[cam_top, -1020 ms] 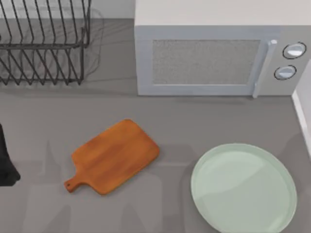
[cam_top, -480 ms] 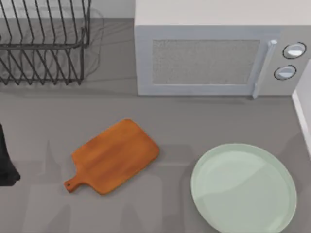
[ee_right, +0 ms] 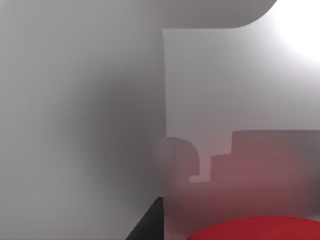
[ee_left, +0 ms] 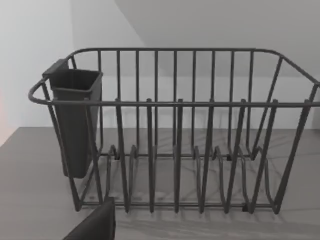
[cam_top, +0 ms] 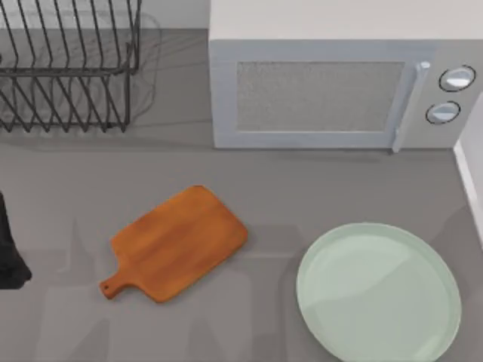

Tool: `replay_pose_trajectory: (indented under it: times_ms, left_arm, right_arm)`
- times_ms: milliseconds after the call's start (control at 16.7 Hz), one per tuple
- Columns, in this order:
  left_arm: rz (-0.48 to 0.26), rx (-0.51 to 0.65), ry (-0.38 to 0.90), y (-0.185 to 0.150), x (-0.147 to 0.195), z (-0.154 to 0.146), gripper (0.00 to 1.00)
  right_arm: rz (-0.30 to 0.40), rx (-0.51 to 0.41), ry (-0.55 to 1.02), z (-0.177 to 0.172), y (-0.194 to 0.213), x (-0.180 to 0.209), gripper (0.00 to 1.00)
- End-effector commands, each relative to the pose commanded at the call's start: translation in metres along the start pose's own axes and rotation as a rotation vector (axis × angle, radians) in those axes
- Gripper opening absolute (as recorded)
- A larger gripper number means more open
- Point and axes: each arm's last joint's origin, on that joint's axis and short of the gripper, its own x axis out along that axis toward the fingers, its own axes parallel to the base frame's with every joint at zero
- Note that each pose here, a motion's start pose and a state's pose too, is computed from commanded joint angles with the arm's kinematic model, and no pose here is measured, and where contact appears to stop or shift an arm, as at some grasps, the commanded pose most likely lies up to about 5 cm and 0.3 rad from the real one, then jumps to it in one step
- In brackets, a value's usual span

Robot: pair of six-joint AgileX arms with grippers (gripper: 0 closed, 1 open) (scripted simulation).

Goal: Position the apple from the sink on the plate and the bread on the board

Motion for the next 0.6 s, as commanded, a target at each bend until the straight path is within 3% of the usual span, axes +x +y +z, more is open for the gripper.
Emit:
replay_pose_trajectory:
  times_ms: [120, 180, 360, 600]
  left_arm:
    - [0.0, 0.0, 0.0, 0.0, 0.0, 0.0, 1.0]
    - [0.0, 0.0, 0.0, 0.0, 0.0, 0.0, 1.0]
    - [0.0, 0.0, 0.0, 0.0, 0.0, 0.0, 1.0]
    - [0.0, 0.0, 0.0, 0.0, 0.0, 0.0, 1.0]
  right_arm:
    - [0.0, 0.0, 0.0, 0.0, 0.0, 0.0, 0.0]
    - [0.0, 0.008, -0.055, 0.007, -0.001, -0.031, 0.0]
    - [-0.001, 0.008, -0.059, 0.01, -0.002, -0.043, 0.0]
    - [0.004, 0.009, -0.043, 0.01, -0.002, -0.092, 0.0]
